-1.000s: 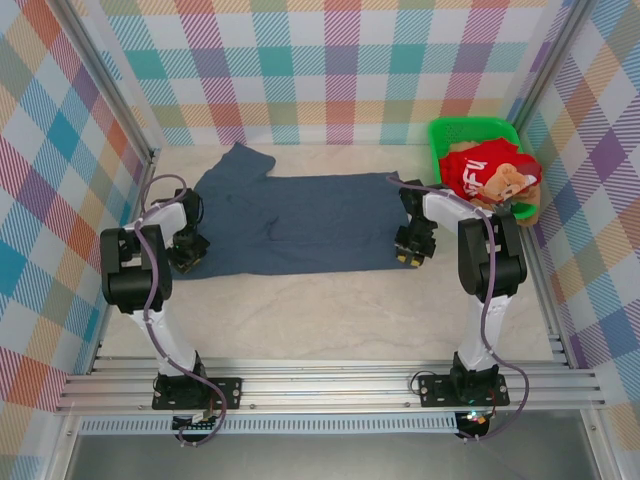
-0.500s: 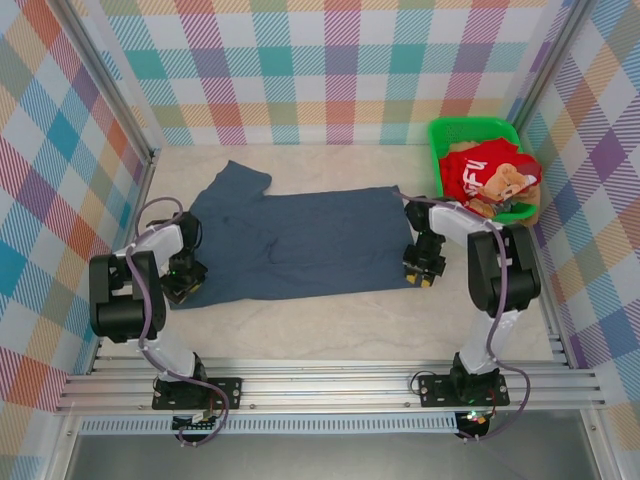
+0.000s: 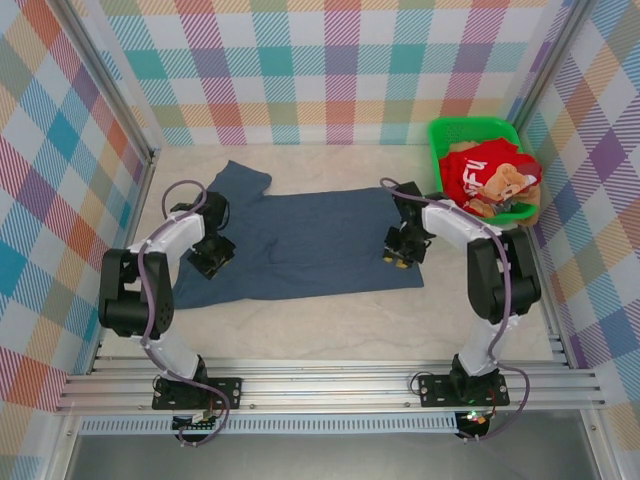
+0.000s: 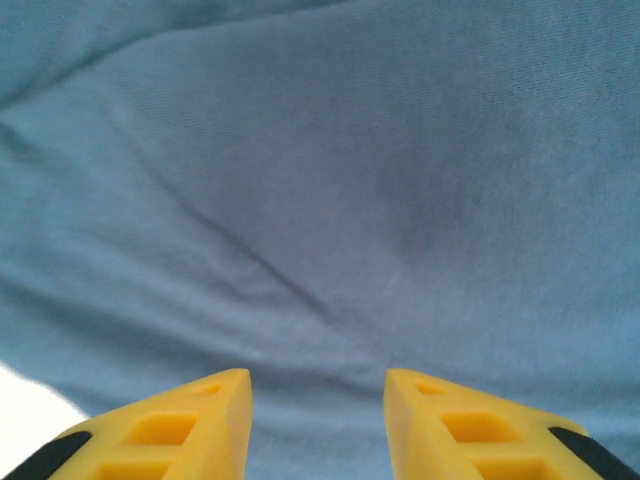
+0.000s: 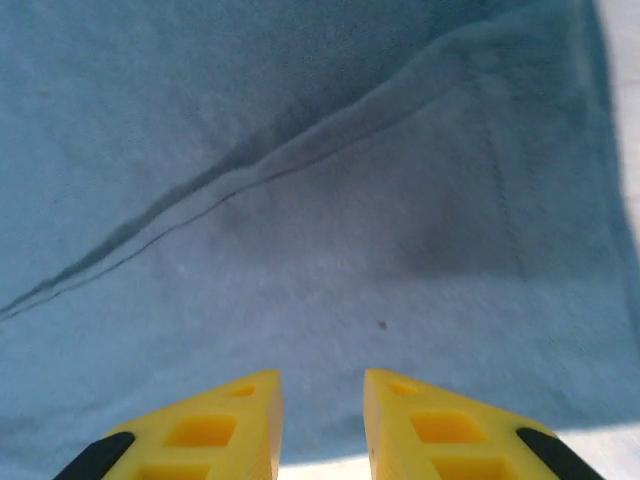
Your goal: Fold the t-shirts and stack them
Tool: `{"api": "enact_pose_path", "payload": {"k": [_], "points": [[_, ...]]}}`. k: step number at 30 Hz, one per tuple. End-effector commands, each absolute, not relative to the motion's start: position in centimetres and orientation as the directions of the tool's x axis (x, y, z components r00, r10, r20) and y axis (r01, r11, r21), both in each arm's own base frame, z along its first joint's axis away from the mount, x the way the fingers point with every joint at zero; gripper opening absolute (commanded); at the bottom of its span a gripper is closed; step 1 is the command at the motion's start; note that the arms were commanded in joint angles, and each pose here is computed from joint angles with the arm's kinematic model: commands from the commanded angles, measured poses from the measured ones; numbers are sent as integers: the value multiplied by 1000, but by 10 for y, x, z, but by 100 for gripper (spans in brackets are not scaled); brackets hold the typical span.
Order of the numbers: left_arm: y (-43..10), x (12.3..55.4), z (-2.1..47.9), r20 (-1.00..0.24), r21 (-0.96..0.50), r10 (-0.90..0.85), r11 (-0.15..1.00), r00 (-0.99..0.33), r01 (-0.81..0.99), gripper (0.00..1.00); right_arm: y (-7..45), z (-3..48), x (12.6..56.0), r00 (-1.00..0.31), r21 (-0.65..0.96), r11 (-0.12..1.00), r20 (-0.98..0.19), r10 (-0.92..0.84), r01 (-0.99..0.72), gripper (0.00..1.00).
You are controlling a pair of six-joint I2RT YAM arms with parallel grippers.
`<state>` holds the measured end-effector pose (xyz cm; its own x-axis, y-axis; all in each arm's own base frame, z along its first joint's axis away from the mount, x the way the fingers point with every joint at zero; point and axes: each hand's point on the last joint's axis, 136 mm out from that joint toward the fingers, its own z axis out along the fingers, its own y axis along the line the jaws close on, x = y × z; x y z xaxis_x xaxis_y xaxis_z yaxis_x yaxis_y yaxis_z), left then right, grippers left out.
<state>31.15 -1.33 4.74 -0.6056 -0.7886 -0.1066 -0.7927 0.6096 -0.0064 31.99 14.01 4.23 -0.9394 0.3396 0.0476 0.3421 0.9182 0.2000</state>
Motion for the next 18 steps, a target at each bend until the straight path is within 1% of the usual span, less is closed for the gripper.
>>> {"api": "enact_pose_path", "payload": {"k": [1,3,6,8,12,18], "points": [[-21,316,36,-67,-9,-794,605,-604,-796,38,143,26,316,-921,170,906,113,372,387,27],[-19,307,28,-57,24,-785,617,-617,-787,38,134,15,302,-907,98,908,158,391,408,26],[-22,292,21,-38,58,-763,643,-645,-764,37,113,10,278,-874,-35,894,192,446,448,25],[-26,281,18,-23,73,-746,662,-665,-746,37,104,11,263,-859,-78,882,201,470,465,25],[-34,252,16,4,122,-710,700,-705,-704,37,97,19,238,-836,-116,867,229,499,485,25],[-27,211,16,7,190,-687,714,-726,-674,37,91,25,203,-807,-146,857,288,515,495,26]]}}
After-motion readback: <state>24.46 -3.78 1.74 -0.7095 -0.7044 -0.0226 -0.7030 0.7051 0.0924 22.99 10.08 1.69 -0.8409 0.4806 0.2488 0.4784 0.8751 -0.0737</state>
